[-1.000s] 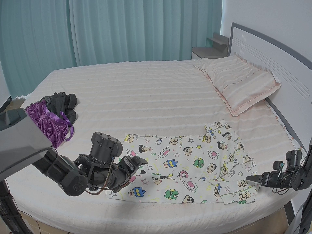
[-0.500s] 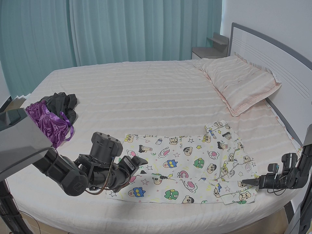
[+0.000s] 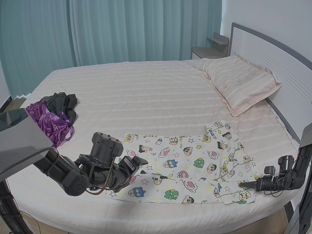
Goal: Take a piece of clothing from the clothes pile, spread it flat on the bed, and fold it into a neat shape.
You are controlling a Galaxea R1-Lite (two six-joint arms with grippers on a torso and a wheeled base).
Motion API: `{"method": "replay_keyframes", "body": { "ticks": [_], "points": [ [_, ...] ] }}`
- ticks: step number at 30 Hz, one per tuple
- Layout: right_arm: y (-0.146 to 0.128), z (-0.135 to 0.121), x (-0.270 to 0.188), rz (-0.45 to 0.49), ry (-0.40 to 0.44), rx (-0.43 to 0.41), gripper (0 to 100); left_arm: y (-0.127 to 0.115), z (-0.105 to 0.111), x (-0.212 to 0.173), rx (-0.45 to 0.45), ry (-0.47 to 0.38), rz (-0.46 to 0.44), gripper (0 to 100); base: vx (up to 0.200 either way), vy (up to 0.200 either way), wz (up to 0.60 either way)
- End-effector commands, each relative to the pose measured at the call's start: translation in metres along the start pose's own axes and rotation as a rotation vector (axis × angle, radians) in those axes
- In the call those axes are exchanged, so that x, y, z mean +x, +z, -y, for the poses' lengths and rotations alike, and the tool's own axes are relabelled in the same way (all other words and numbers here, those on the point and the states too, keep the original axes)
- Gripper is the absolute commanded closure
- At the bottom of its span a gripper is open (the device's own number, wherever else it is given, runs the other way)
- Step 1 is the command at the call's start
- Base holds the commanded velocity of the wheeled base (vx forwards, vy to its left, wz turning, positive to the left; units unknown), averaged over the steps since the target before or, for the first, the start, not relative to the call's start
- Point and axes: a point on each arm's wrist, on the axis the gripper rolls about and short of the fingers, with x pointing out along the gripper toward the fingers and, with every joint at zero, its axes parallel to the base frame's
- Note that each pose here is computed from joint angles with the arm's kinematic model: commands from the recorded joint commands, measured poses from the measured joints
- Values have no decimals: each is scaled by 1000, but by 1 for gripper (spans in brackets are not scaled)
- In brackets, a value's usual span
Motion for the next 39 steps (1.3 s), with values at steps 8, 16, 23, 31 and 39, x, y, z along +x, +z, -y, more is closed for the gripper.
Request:
{"method": "replay_keyframes", "body": {
  "ticks": [8, 16, 23, 31, 39],
  "points": [
    [8, -6, -8, 32, 5, -20, 100, 1, -3, 3, 7, 14, 10, 0, 0, 0, 0],
    [21, -9, -13, 77, 6, -57, 100, 7, -6, 4, 2, 31, 22, 0, 0, 0, 0],
    [39, -10, -13, 120, 1, -74, 100, 13, -13, 7, 6, 53, 31, 0, 0, 0, 0],
    [53, -4, -6, 115, -6, -70, 100, 19, -15, 7, -8, 60, 43, 0, 0, 0, 0],
    [54, -8, -1, 95, 10, -76, 100, 35, -29, 7, 26, 136, 45, 0, 0, 0, 0]
  ]
}}
